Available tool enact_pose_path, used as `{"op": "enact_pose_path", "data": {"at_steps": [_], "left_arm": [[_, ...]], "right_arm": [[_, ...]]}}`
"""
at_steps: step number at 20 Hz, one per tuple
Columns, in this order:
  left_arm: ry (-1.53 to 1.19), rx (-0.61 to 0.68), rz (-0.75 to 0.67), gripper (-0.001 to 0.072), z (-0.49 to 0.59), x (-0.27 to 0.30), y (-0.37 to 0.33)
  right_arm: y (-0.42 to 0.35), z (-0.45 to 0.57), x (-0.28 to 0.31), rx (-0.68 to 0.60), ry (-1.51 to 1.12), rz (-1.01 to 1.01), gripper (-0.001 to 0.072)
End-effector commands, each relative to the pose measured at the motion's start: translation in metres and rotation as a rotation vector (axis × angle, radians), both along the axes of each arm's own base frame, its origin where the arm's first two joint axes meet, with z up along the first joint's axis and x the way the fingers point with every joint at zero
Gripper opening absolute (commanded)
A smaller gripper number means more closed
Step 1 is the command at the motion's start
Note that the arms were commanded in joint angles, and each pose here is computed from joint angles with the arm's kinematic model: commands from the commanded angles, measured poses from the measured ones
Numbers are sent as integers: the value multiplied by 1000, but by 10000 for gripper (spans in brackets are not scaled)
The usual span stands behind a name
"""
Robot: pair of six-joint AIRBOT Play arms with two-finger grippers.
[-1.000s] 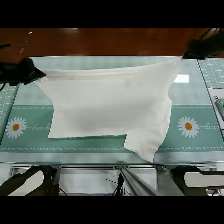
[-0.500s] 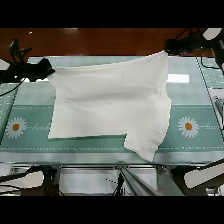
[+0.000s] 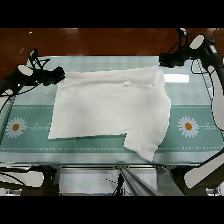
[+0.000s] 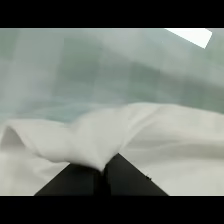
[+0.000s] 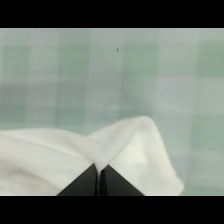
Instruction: Fold the shirts.
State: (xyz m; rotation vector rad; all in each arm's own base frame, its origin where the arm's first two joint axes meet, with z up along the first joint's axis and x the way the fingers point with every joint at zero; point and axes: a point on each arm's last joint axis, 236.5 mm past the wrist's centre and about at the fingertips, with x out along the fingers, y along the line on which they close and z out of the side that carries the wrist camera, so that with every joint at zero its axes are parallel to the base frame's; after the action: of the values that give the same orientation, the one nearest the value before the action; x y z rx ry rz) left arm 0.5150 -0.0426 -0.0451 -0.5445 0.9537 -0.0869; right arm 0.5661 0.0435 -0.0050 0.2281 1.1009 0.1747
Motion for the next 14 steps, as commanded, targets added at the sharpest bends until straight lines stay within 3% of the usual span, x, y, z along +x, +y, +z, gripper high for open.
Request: {"op": "enact_pose_path", "data": {"at_steps": [1, 5, 9, 14], "left_arm": [[37, 49, -171, 30, -11, -17, -14], [74, 18, -297, 30, 26, -33, -11], [97, -4, -288, 30, 37, -38, 10], [137, -20, -285, 31, 24, -42, 14]], "right_arm": [[-4, -11, -29, -34, 119, 51, 36], [-8, 15, -66, -73, 202, 110, 37], [-3, 13, -107, -73, 360, 166, 37], [1, -1, -116, -65, 426, 174, 37]]}}
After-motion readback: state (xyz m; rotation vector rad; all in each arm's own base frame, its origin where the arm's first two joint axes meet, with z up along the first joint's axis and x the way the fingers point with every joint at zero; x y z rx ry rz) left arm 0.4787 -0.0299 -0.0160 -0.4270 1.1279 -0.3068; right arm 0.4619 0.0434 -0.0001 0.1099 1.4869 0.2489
